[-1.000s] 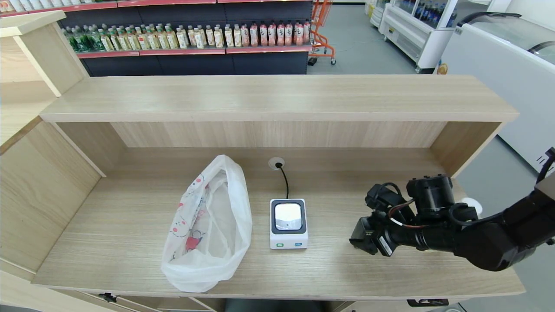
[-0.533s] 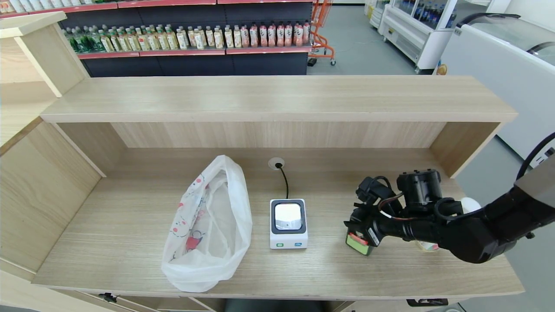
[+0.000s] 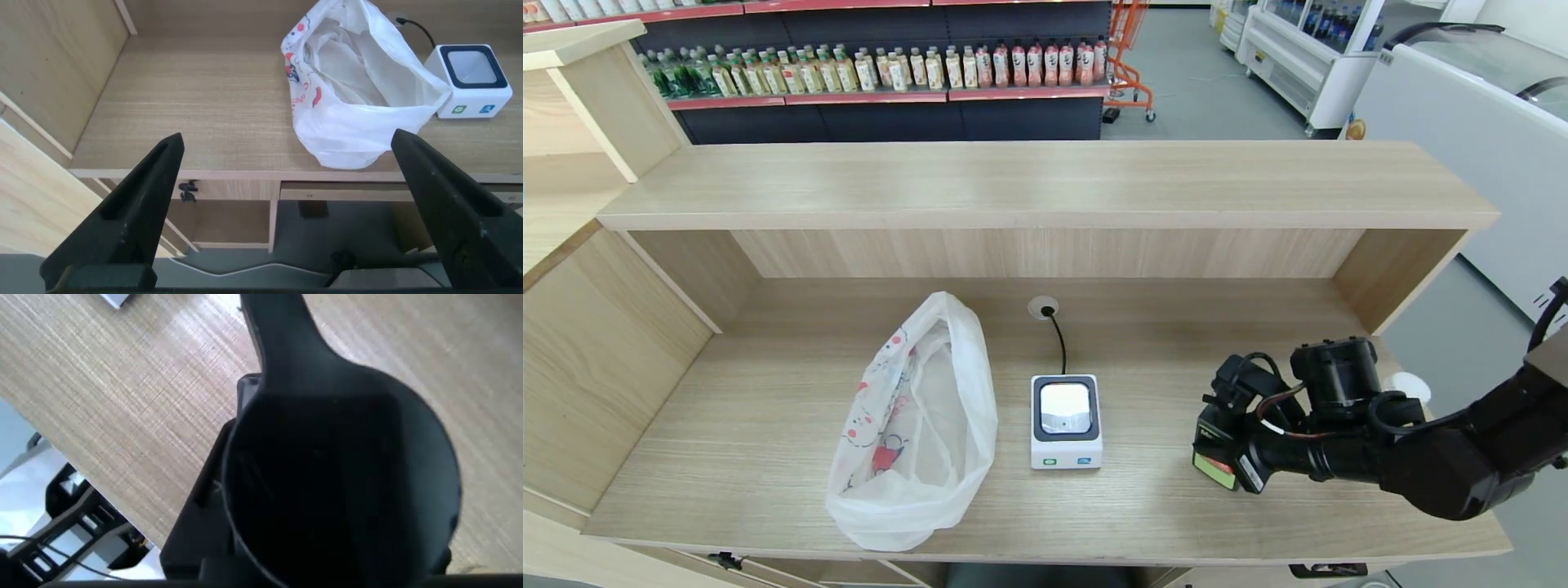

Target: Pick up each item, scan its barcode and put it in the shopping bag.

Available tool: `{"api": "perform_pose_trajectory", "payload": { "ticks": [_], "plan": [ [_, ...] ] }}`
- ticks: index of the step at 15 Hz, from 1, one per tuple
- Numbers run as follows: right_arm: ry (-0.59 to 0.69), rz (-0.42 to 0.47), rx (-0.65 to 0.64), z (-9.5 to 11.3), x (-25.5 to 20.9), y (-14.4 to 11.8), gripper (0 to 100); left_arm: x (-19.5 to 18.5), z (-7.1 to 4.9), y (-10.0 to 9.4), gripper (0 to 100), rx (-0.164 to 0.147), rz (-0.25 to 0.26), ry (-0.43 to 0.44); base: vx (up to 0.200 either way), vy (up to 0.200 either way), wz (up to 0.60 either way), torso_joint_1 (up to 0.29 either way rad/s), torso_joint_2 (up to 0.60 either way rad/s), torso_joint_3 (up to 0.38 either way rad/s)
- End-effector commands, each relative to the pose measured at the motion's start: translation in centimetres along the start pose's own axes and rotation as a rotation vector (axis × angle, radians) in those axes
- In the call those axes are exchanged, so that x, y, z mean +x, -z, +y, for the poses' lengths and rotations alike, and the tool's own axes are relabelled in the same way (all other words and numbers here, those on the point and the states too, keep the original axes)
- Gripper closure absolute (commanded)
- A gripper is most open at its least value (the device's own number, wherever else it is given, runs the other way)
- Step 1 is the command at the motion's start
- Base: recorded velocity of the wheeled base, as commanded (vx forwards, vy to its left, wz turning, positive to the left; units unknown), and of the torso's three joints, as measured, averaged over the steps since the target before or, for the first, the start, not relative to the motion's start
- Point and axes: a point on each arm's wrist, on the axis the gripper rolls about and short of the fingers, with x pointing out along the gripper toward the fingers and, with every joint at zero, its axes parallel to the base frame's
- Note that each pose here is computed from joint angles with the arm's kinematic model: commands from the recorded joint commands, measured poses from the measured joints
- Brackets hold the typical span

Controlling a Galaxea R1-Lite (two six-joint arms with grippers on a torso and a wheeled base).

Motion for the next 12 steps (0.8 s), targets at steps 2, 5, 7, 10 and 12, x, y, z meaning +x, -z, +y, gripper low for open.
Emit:
{"api": "perform_pose_trajectory", "payload": {
  "ticks": [2,5,7,10,12],
  "plan": [
    [0.053,-0.107,-0.024,-0.5,-3.0,-2.5,100,0.0,0.0,0.0,0,0.0,-0.001,0.0,0.0,0.0,0.0,0.0,0.0,0.0],
    [0.141,-0.198,-0.021,-0.7,-8.7,-3.0,100,0.0,0.0,0.0,0,0.0,-0.001,0.0,0.0,0.0,0.0,0.0,0.0,0.0],
    [0.16,-0.198,-0.089,0.9,-11.8,-1.2,100,0.0,0.0,0.0,0,0.0,-0.001,0.0,0.0,0.0,0.0,0.0,0.0,0.0],
    [0.182,-0.179,-0.297,2.6,-15.3,-0.5,100,0.0,0.0,0.0,0,0.0,-0.001,0.0,0.0,0.0,0.0,0.0,0.0,0.0],
    [0.2,-0.195,-0.407,3.2,-16.6,-0.5,100,0.0,0.0,0.0,0,0.0,-0.001,0.0,0.0,0.0,0.0,0.0,0.0,0.0]
  ]
}}
